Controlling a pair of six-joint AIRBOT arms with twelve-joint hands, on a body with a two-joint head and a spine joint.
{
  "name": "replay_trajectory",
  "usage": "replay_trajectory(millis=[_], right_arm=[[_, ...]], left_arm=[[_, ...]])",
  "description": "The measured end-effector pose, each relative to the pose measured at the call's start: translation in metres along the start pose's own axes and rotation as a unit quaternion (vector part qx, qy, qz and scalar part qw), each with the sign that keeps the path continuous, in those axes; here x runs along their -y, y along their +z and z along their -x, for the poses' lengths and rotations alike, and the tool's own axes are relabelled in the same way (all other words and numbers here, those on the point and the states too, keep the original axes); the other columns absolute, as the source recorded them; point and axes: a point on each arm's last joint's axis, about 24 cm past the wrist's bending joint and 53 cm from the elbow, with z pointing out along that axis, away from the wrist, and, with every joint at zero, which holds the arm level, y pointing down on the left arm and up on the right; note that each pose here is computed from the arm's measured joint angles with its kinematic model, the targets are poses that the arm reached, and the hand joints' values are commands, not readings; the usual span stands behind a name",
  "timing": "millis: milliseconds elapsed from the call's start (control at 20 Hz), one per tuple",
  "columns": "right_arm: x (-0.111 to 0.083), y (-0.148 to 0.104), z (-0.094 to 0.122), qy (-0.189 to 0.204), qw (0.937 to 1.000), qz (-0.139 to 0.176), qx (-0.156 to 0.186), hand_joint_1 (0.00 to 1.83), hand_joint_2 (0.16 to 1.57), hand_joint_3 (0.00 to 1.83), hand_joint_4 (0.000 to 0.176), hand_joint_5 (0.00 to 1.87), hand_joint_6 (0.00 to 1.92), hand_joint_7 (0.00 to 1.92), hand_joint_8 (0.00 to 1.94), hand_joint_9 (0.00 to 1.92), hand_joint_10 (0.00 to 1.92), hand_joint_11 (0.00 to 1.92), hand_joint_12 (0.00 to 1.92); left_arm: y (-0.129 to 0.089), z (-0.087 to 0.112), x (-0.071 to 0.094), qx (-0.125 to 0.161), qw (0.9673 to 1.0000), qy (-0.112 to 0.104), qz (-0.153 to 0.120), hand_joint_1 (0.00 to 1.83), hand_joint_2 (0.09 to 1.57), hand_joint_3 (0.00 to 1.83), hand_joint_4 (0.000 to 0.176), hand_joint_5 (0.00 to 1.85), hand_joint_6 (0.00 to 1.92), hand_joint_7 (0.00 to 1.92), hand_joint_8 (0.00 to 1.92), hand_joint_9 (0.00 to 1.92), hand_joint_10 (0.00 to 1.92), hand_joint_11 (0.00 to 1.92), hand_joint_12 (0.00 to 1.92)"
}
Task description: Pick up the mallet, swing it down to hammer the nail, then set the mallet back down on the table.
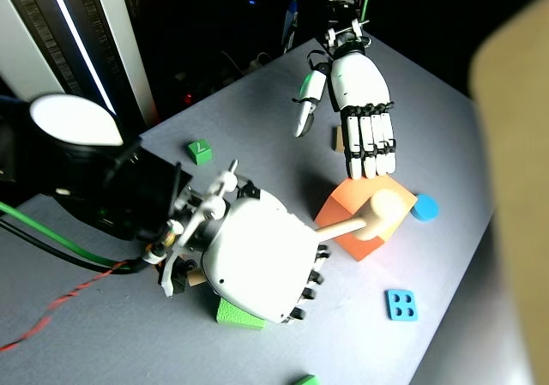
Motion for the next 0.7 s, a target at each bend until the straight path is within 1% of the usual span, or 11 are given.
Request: replay_trajectory(millis=[100,150,250,350,400,450,500,600,700], right_arm=[[-0.015,-0.018,0.0,-0.035,0.999,0.027,-0.002,0.22,1.57,0.05,0.0,1.14,1.92,1.39,1.94,1.49,1.92,1.6,1.92],[-0.024,-0.028,0.002,-0.067,0.9968,0.044,0.004,0.21,1.57,0.04,0.0,1.14,1.92,1.39,1.94,1.49,1.92,1.6,1.92],[-0.037,-0.039,0.004,-0.113,0.9913,0.066,0.017,0.27,1.57,0.03,0.0,1.15,1.92,1.39,1.94,1.5,1.92,1.6,1.92],[-0.038,-0.045,-0.011,-0.125,0.9891,0.077,-0.004,0.29,1.57,0.02,0.0,1.15,1.92,1.39,1.94,1.49,1.92,1.59,1.92],[-0.037,-0.048,-0.023,-0.133,0.9872,0.084,-0.022,0.28,1.57,0.02,0.0,1.15,1.92,1.39,1.94,1.5,1.92,1.59,1.92],[-0.036,-0.05,-0.029,-0.144,0.985,0.09,-0.03,0.27,1.57,0.02,0.0,1.14,1.92,1.38,1.94,1.49,1.92,1.59,1.92],[-0.035,-0.052,-0.036,-0.161,0.9812,0.099,-0.039,0.27,1.57,0.02,0.0,1.14,1.92,1.38,1.94,1.48,1.92,1.59,1.92],[-0.029,-0.057,-0.044,-0.174,0.9775,0.108,-0.051,0.27,1.57,0.01,0.0,1.15,1.92,1.38,1.94,1.48,1.92,1.59,1.92],[-0.026,-0.061,-0.055,-0.19,0.9727,0.119,-0.058,0.27,1.57,0.01,0.0,1.15,1.92,1.38,1.94,1.49,1.92,1.59,1.92]], left_arm=[[0.0,0.0,0.0,0.0,1.0,0.0,0.0,0.0,1.21,0.0,0.0,0.22,0.01,0.19,0.01,0.17,0.01,0.13,0.04],[0.0,0.0,0.0,0.0,1.0,0.0,0.0,0.0,1.21,0.0,0.0,0.22,0.01,0.2,0.01,0.17,0.01,0.13,0.04],[0.0,0.0,0.0,0.0,1.0,-0.001,0.0,0.0,1.21,0.0,0.0,0.21,0.0,0.18,0.0,0.17,0.0,0.12,0.04],[0.001,0.0,0.001,0.0,1.0,-0.001,0.0,0.0,1.21,0.0,0.0,0.22,0.01,0.19,0.01,0.17,0.01,0.13,0.04],[0.001,0.001,0.001,0.001,1.0,-0.002,0.0,0.0,1.21,0.0,0.0,0.21,0.0,0.18,0.0,0.16,0.0,0.11,0.03],[0.001,0.001,0.001,0.001,1.0,-0.003,-0.001,0.0,1.21,0.0,0.0,0.21,0.0,0.18,0.0,0.17,0.0,0.11,0.03],[0.002,0.001,0.002,0.001,1.0,-0.003,-0.001,0.0,1.21,0.0,0.0,0.21,0.0,0.19,0.0,0.17,0.0,0.12,0.04],[0.002,0.003,0.001,0.0,1.0,-0.002,0.002,0.0,1.21,0.0,0.0,0.22,0.0,0.19,0.01,0.17,0.0,0.12,0.03],[0.001,0.006,-0.001,-0.003,1.0,0.004,0.007,0.0,1.21,0.0,0.0,0.23,0.01,0.2,0.01,0.18,0.01,0.13,0.04]])
